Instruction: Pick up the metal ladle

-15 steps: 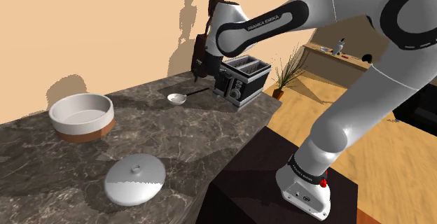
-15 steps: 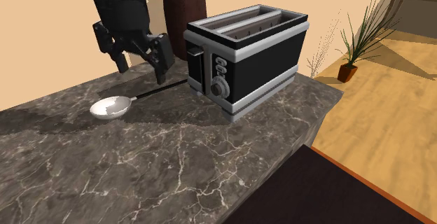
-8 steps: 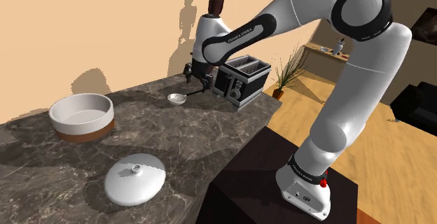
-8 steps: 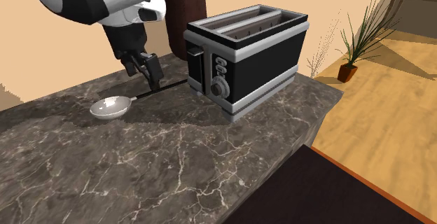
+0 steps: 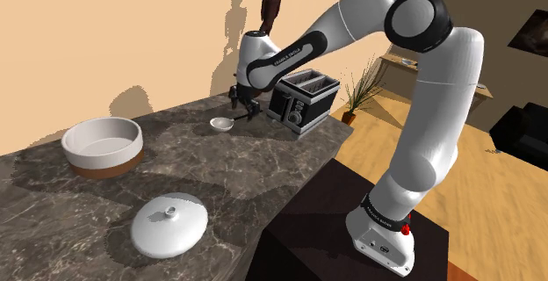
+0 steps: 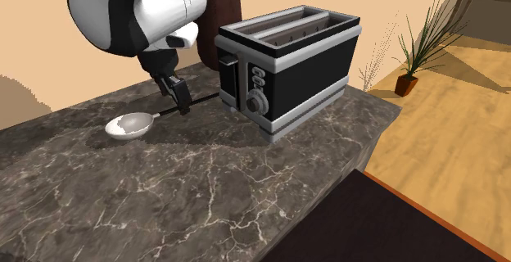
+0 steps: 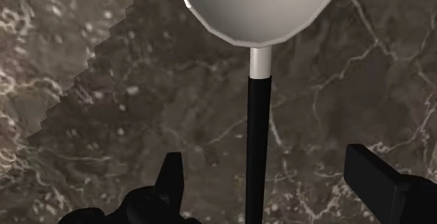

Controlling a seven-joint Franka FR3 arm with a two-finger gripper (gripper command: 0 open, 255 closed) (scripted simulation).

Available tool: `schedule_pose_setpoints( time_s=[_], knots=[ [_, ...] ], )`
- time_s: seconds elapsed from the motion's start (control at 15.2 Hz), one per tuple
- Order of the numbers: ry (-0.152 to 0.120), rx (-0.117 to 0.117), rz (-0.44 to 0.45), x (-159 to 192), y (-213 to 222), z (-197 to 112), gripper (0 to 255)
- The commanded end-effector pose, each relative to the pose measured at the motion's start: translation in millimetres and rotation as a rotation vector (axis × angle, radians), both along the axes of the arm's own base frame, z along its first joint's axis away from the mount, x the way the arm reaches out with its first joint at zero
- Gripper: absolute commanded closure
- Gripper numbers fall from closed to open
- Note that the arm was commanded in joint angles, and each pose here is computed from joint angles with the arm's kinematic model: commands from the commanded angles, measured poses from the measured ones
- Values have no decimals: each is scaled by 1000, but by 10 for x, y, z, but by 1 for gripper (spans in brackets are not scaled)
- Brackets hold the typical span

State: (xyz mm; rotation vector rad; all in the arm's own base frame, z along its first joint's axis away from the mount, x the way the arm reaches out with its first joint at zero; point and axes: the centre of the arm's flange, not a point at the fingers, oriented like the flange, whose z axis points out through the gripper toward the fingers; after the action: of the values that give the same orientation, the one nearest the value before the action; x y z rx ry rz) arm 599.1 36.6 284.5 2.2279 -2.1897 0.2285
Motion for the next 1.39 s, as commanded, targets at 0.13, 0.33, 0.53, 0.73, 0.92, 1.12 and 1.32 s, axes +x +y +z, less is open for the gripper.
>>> schedule_pose_setpoints(
  time_s=[0.13,0.33,0.53,0.73,0.92,1.12,1.32],
  knots=[
    [0,0,-1,5,-2,-199,0],
    [0,0,-1,7,2,-197,255],
    [0,0,-1,6,6,-197,255],
    [0,0,-1,7,0,-201,255],
    [0,0,-1,5,-2,-146,255],
    [0,0,-1,5,-2,13,255],
    [0,0,-1,5,-2,171,255]
  ],
)
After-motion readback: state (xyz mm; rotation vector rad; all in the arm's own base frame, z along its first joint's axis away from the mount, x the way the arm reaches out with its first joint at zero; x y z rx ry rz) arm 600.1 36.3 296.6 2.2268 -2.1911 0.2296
